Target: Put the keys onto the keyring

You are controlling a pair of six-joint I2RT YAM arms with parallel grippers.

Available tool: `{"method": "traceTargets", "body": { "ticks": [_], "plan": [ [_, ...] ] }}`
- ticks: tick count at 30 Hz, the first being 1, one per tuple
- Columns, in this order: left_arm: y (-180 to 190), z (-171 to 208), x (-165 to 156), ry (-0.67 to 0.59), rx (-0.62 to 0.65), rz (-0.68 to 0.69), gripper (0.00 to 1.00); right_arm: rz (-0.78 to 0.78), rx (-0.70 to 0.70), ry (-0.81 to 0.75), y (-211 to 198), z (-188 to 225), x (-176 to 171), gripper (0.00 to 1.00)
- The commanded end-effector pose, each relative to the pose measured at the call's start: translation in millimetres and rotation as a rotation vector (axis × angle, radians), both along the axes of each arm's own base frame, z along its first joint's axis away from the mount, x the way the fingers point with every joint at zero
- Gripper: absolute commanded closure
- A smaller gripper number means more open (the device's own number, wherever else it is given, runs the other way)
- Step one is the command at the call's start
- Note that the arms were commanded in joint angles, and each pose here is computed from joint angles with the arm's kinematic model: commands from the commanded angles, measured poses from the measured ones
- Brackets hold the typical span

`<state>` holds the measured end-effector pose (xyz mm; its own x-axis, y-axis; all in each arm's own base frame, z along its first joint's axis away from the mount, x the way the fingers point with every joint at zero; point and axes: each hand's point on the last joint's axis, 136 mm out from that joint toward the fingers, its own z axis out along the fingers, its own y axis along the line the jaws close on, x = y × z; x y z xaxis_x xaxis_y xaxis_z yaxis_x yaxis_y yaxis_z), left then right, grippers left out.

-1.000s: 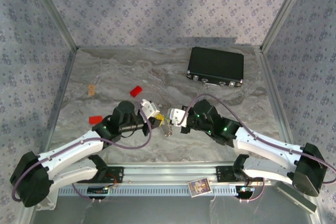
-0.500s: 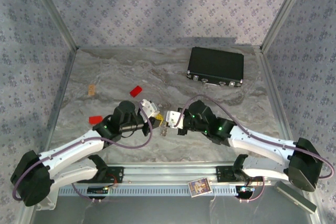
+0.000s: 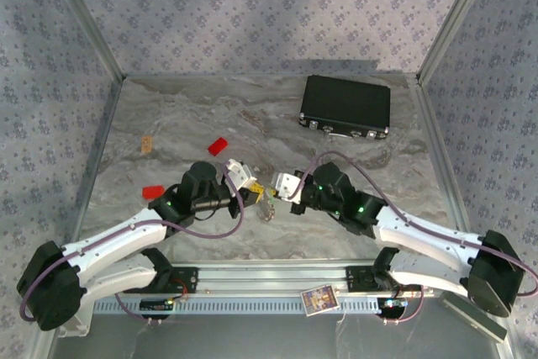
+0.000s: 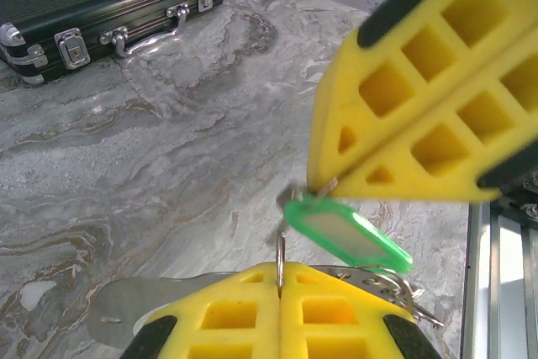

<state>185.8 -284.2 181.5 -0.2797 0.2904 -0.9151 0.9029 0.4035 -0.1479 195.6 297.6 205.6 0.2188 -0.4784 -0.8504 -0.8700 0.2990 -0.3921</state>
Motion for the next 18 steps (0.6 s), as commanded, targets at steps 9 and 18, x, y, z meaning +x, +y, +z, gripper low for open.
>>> {"method": "traceTargets", "body": {
  "ticks": [9,18],
  "plan": [
    [-9.2,27.2,-3.0,-0.043,-0.063,-0.044,1.0,-0.022,-0.105,-0.122,-3.8,-0.1,4.2,1.0],
    [-9.1,26.0,-2.8,-0.021,-0.062,-0.036,1.0,-0.001,-0.046,-0.095,7.0,4.3,2.7,1.0]
  ]
}}
